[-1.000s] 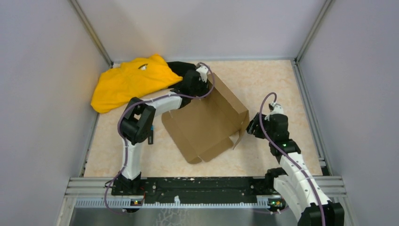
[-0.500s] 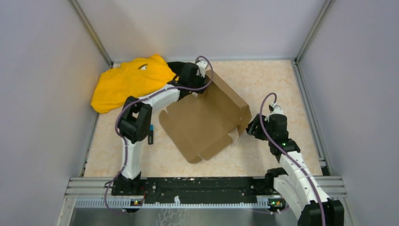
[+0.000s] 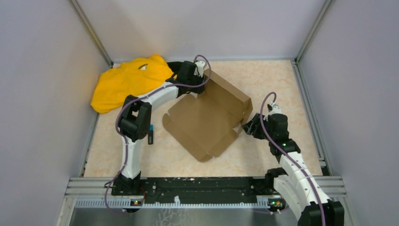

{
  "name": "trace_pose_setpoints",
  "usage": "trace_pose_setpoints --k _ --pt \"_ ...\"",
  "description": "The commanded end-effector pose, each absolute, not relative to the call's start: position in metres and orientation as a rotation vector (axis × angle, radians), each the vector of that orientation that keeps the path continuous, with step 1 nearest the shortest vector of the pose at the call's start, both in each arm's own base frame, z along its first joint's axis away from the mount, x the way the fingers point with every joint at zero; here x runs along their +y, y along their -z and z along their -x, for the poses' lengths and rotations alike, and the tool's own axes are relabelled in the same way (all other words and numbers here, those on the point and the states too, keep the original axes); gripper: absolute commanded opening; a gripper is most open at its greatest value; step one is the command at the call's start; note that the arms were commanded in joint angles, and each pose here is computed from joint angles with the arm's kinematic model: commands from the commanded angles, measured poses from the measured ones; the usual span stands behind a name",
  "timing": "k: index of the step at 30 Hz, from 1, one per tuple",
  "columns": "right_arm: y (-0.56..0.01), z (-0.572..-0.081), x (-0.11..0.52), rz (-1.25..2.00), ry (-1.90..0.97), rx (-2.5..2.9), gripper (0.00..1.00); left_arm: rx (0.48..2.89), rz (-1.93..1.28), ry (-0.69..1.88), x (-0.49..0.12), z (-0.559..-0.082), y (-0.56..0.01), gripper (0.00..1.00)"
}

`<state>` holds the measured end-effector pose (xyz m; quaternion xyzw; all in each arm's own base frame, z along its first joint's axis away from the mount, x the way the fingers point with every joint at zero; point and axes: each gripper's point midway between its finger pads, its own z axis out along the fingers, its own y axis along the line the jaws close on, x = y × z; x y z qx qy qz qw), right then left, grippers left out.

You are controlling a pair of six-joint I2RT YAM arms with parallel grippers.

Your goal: Fold the paper box

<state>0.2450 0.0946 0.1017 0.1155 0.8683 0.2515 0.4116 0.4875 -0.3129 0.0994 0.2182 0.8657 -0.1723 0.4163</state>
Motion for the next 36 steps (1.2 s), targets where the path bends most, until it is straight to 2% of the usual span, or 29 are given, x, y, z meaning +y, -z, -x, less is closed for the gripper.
trace_pose_setpoints --k 1,17,36 --pt "-0.135 -0.265 0.100 -0.226 -0.664 2.067 0.50 2.174 -0.566 0.482 -0.319 -0.489 -0.099 0.40" --pt "-0.154 -0.323 0.096 -0.170 -0.578 1.966 0.54 2.187 -0.643 0.557 -0.320 -0.482 -0.088 0.40" --pt "-0.149 -0.390 0.074 -0.110 -0.295 1.925 0.59 2.201 -0.791 0.667 -0.329 -0.467 -0.065 0.42"
